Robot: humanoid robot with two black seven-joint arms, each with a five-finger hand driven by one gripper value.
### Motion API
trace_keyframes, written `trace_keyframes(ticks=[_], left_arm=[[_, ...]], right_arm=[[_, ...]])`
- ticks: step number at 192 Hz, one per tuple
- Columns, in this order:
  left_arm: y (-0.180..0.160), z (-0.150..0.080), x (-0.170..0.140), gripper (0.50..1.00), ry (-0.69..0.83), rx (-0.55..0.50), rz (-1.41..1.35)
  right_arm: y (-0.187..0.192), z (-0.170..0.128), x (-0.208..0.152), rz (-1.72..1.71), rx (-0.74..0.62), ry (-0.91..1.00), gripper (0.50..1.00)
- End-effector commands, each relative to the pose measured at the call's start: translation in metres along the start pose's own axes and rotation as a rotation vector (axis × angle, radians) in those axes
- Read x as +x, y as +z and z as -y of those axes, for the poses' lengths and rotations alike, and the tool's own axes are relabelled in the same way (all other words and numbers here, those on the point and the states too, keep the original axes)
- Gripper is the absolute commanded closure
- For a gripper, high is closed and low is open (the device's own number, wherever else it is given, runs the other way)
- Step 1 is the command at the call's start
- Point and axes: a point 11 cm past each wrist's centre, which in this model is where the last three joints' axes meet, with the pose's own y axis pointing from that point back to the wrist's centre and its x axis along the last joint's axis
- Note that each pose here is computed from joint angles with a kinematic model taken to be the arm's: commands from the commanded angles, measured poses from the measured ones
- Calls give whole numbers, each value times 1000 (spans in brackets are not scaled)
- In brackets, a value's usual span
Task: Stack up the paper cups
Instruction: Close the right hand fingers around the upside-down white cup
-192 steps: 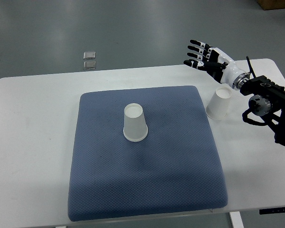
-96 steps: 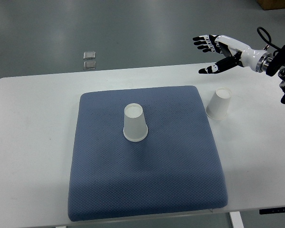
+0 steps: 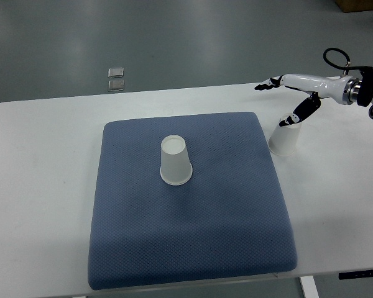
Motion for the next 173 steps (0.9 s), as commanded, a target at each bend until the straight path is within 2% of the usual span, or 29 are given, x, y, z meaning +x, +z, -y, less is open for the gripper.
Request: trace_keyframes(ticks=[1, 173], left_arm=[[0, 0, 0, 500, 0, 0, 1], [0, 0, 0, 500, 0, 0, 0]], right_arm=[[4, 0, -8, -77, -18, -18, 593], [29, -9, -24, -221, -105, -88, 628]])
